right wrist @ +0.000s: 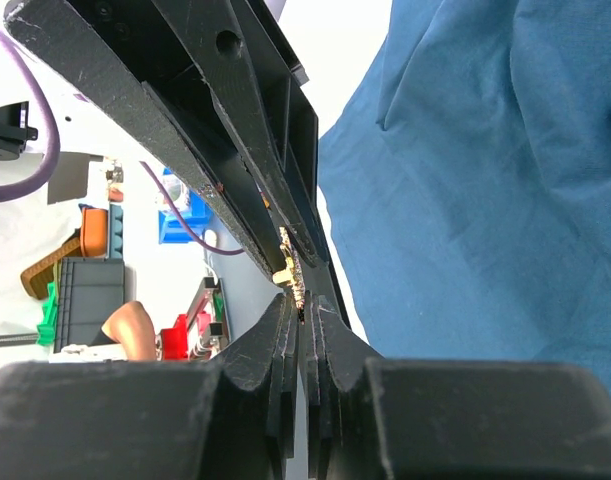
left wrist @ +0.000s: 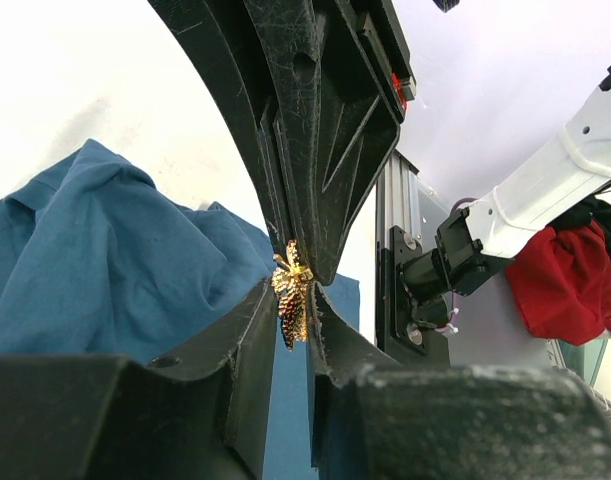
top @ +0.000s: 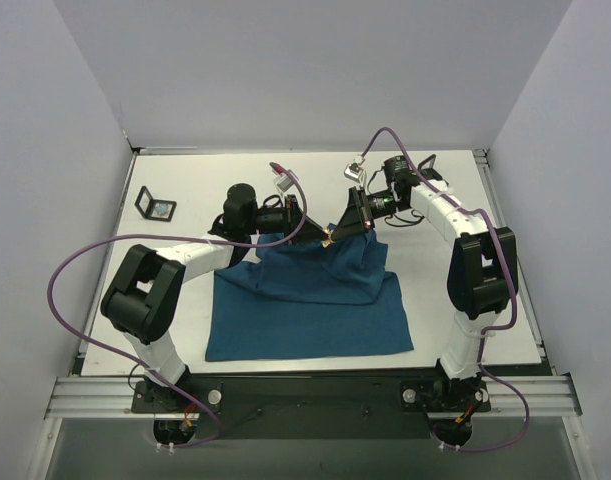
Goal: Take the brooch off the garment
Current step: Close the brooch.
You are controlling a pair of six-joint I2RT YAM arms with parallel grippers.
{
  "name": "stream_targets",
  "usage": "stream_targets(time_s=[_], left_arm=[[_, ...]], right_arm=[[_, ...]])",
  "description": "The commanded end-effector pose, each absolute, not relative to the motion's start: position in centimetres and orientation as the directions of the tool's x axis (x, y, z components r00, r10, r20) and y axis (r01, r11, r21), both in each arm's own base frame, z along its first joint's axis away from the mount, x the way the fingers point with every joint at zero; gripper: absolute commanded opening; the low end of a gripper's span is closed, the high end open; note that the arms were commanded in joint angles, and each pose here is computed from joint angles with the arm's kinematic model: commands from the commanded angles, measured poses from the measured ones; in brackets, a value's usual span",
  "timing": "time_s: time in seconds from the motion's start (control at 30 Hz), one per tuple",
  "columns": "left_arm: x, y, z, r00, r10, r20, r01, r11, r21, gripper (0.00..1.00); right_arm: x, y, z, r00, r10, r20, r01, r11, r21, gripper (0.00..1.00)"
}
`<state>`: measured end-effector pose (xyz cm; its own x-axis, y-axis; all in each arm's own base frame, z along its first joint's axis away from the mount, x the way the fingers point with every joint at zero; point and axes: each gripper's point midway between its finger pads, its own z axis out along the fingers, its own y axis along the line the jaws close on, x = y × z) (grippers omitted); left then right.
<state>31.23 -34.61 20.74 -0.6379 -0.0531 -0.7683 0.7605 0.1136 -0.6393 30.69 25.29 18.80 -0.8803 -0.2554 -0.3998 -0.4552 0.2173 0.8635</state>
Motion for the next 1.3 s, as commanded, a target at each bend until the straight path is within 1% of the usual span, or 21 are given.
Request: stream_targets(time_s=[0.0,0.07,0.1,0.13,0.17,0.3,0.43,0.53,0.57,0.67,0.83,0.97,1.1,1.27], left_arm=[[30.5,-35.1,21.7,-0.599,-0.033,-0.8,0.797,0.075,-0.6,0.14],[30.4,-35.2,21.6,-0.602,-0.023,-0.798,0.795,0.072,-0.602,0.15],[30.3,-35.3,21.5,-0.598,-0.018,-0.801,0.799,0.07,-0.598,0.22],[30.1,-35.4,21.6,-0.598,-0.013,-0.802,0.799,0.066,-0.597,0.27],[30.0,-35.5,21.5,-0.601,-0.008,-0.8,0.798,0.066,-0.6,0.29],[29.5,-35.9,21.4,-0.597,0.011,-0.802,0.801,0.049,-0.596,0.26],[29.3,-36.1,21.2,-0.604,0.022,-0.797,0.797,0.042,-0.603,0.3],[29.3,-36.2,21.0,-0.601,0.028,-0.799,0.799,0.045,-0.6,0.34],[29.3,-36.2,20.9,-0.604,0.029,-0.796,0.797,0.048,-0.602,0.38],[29.2,-36.3,21.0,-0.6,0.03,-0.799,0.8,0.049,-0.599,0.43],[29.3,-36.0,21.5,-0.595,0.016,-0.803,0.803,0.047,-0.594,0.44],[29.8,-35.0,23.4,-0.59,-0.039,-0.807,0.807,0.025,-0.591,0.48],[30.2,-33.5,25.0,-0.566,-0.077,-0.821,0.822,0.03,-0.569,0.53],[30.4,-32.8,25.3,-0.558,-0.09,-0.825,0.826,0.032,-0.562,0.61]], right_arm=[[30.0,25.6,21.0,-0.869,-0.25,-0.427,-0.47,0.146,0.87,0.0],[30.0,25.6,21.1,-0.867,-0.25,-0.43,-0.473,0.149,0.868,0.0],[30.0,25.7,21.1,-0.867,-0.252,-0.43,-0.474,0.152,0.867,0.0],[30.1,25.6,21.2,-0.867,-0.25,-0.431,-0.475,0.154,0.866,0.0],[30.0,25.7,21.3,-0.865,-0.252,-0.434,-0.479,0.154,0.864,0.0],[30.0,25.7,21.3,-0.864,-0.252,-0.436,-0.48,0.155,0.863,0.0],[30.0,25.7,21.3,-0.865,-0.251,-0.434,-0.479,0.157,0.863,0.0],[30.0,25.7,21.3,-0.864,-0.251,-0.436,-0.481,0.158,0.862,0.0],[29.9,25.7,21.4,-0.863,-0.252,-0.438,-0.483,0.157,0.861,0.0],[29.9,25.6,21.4,-0.863,-0.251,-0.438,-0.483,0.158,0.861,0.0],[29.9,25.6,21.4,-0.863,-0.251,-0.438,-0.483,0.158,0.861,0.0],[29.9,25.5,21.4,-0.863,-0.249,-0.44,-0.485,0.162,0.86,0.0],[30.2,25.2,20.9,-0.864,-0.245,-0.439,-0.487,0.192,0.852,0.0],[30.7,25.0,20.8,-0.861,-0.239,-0.449,-0.5,0.239,0.832,0.0]])
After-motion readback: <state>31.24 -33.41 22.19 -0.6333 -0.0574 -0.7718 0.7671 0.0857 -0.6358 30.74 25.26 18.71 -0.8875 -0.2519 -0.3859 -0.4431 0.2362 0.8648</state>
